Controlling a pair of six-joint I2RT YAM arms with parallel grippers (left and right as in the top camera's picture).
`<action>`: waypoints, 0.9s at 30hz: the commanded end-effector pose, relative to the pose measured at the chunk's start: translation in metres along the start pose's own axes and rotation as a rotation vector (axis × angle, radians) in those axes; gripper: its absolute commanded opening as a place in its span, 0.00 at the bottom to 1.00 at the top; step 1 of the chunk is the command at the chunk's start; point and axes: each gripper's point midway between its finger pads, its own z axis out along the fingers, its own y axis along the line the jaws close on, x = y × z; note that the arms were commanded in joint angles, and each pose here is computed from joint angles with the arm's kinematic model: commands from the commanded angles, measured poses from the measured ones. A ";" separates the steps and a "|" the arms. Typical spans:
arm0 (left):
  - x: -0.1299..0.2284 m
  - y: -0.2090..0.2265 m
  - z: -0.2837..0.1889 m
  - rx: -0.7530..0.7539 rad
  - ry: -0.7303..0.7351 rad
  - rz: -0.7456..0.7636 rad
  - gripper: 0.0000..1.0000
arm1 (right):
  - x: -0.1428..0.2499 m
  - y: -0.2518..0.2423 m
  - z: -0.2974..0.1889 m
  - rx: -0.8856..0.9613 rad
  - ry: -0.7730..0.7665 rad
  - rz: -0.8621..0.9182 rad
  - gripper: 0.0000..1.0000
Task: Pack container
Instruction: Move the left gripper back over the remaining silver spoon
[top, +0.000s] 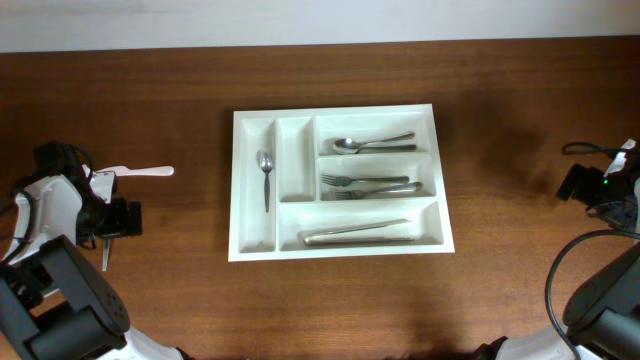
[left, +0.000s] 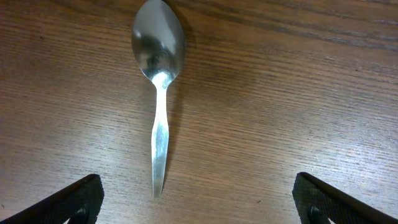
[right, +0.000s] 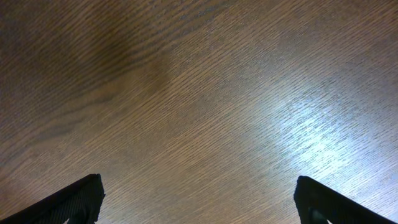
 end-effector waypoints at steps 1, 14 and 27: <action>0.005 -0.004 0.010 0.021 0.017 0.007 0.99 | -0.002 0.000 -0.006 -0.004 -0.018 0.010 0.99; 0.013 -0.018 0.039 0.089 0.076 0.012 0.99 | -0.002 0.000 -0.006 -0.004 -0.018 0.010 0.99; 0.009 -0.028 0.053 0.145 0.074 0.006 1.00 | -0.002 0.000 -0.006 -0.004 -0.017 0.010 0.99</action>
